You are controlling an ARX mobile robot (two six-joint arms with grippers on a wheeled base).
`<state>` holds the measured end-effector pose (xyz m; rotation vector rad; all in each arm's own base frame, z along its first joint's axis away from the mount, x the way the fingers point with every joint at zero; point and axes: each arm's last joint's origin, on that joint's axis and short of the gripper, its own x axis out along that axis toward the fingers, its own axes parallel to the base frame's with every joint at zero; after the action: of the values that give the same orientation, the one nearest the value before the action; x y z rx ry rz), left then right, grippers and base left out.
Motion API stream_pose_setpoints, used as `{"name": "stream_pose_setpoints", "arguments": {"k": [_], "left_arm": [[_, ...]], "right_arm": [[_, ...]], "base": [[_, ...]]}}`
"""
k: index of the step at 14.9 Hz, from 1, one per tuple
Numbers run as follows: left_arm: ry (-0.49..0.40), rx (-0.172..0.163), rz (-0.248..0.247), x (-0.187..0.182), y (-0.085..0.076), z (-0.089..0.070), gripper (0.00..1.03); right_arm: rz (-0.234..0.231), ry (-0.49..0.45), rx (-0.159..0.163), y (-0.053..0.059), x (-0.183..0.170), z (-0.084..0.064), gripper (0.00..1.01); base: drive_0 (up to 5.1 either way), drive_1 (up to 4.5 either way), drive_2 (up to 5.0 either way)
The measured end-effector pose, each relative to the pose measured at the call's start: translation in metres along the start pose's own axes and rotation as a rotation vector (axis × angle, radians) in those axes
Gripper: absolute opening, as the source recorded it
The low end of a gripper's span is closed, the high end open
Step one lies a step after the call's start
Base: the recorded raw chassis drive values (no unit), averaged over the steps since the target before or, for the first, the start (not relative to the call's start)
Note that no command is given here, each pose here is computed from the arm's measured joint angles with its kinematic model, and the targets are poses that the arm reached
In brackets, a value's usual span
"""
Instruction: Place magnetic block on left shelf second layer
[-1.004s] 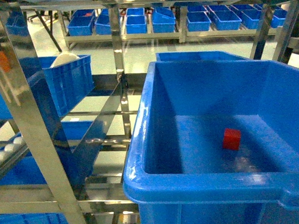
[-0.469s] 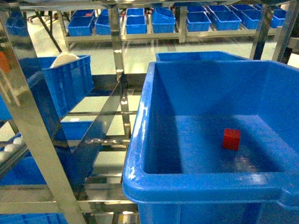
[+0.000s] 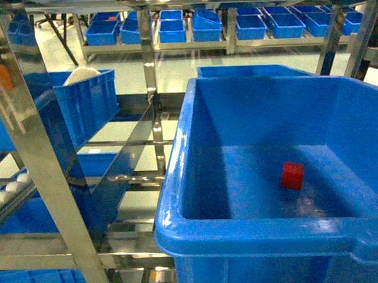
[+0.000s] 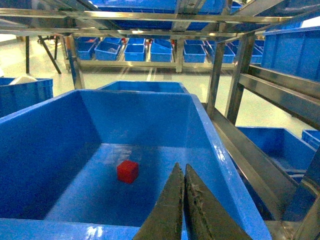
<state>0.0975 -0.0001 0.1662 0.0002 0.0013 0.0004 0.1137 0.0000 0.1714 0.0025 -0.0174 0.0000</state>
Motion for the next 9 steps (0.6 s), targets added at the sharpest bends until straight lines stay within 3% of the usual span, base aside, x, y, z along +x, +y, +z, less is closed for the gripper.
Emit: {"name": "stream_pose_setpoints", "arguments": {"k": [5,6,7,9], "left_arm": [[0.0,0.0,0.0,0.0,0.0,0.0,0.98],[0.0,0.0,0.0,0.0,0.0,0.0,0.98],[0.0,0.0,0.0,0.0,0.0,0.0,0.98],[0.0,0.0,0.001,0.0,0.0,0.0,0.98]], "right_arm": [[0.0,0.004,0.0,0.0,-0.006,-0.001,0.02],[0.001,0.057,0.0,0.0,-0.012,-0.007,0.02],[0.0,0.009,0.0,0.0,-0.017,-0.003,0.02],[0.0,0.021,0.0,0.0,-0.017,-0.004,0.02]], "base": [[0.0,0.0,0.0],[0.0,0.0,0.0],[0.0,0.0,0.0],[0.0,0.0,0.0]]}}
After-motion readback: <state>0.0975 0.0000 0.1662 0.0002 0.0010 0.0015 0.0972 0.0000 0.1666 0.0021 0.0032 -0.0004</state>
